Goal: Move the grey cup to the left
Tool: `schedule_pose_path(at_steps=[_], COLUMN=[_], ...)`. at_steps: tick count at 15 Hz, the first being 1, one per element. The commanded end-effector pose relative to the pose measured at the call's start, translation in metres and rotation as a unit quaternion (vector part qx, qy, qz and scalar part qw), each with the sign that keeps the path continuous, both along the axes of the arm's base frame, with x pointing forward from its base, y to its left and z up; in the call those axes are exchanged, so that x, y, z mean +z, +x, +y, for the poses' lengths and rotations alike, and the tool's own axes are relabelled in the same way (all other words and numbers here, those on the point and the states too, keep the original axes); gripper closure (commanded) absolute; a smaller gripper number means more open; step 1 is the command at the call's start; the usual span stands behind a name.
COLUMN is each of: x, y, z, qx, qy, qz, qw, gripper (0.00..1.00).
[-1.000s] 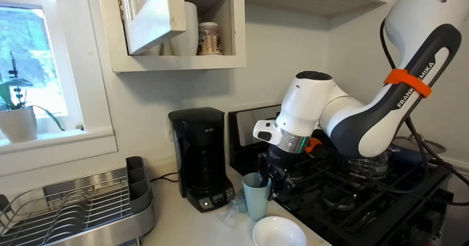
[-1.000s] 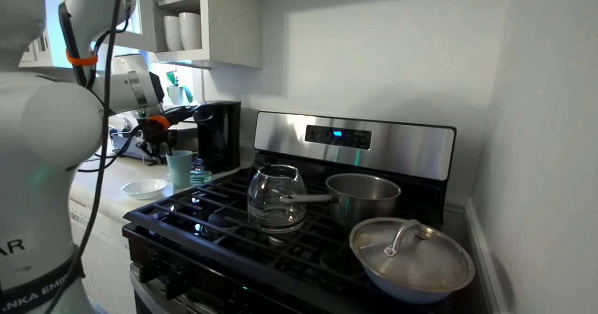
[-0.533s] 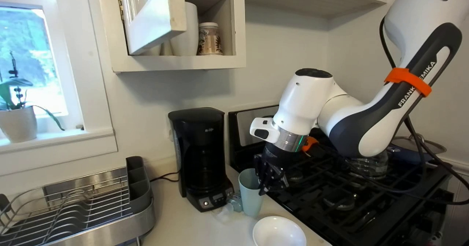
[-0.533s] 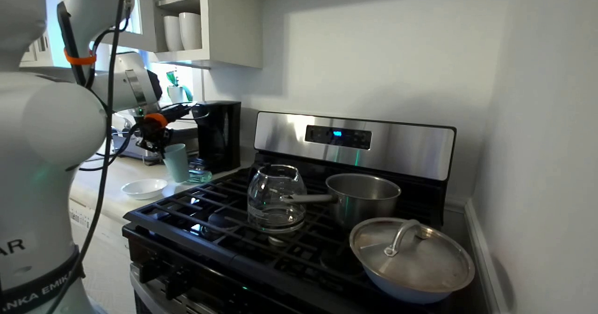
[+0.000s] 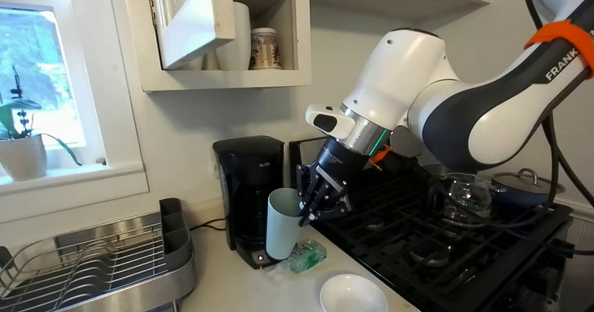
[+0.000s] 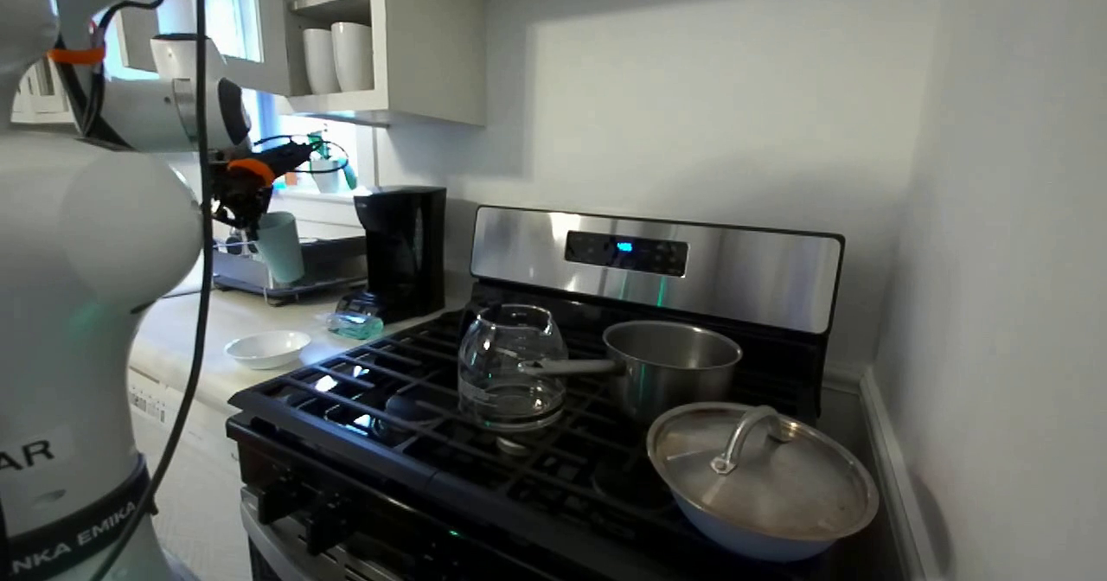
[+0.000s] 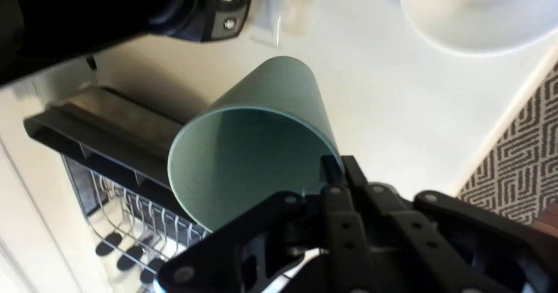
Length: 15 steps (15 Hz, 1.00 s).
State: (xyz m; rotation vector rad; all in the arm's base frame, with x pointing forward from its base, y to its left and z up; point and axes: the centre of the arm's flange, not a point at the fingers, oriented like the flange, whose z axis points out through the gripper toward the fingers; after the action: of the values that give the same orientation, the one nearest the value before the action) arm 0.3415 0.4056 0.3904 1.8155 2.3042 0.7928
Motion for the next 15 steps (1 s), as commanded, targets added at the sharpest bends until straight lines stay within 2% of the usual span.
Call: schedule_pose_path(at_steps=[1, 3, 4, 6, 9, 10, 15], x=[0.013, 0.009, -0.004, -0.006, -0.008, -0.008, -0.032], y=[-0.012, -0.024, -0.034, -0.045, -0.043, -0.042, -0.02], z=[0.02, 0.038, 0.043, 0.06, 0.063, 0.062, 0.109], qx=[0.085, 0.127, 0.085, 0.11, 0.114, 0.114, 0.209], qy=[0.036, 0.055, 0.032, 0.041, 0.041, 0.041, 0.014], qz=[0.028, 0.046, 0.03, 0.04, 0.041, 0.041, 0.059], qw=[0.9953, 0.9894, 0.9954, 0.9922, 0.9918, 0.9918, 0.976], gripper=[0.99, 0.99, 0.96, 0.96, 0.96, 0.99, 0.99])
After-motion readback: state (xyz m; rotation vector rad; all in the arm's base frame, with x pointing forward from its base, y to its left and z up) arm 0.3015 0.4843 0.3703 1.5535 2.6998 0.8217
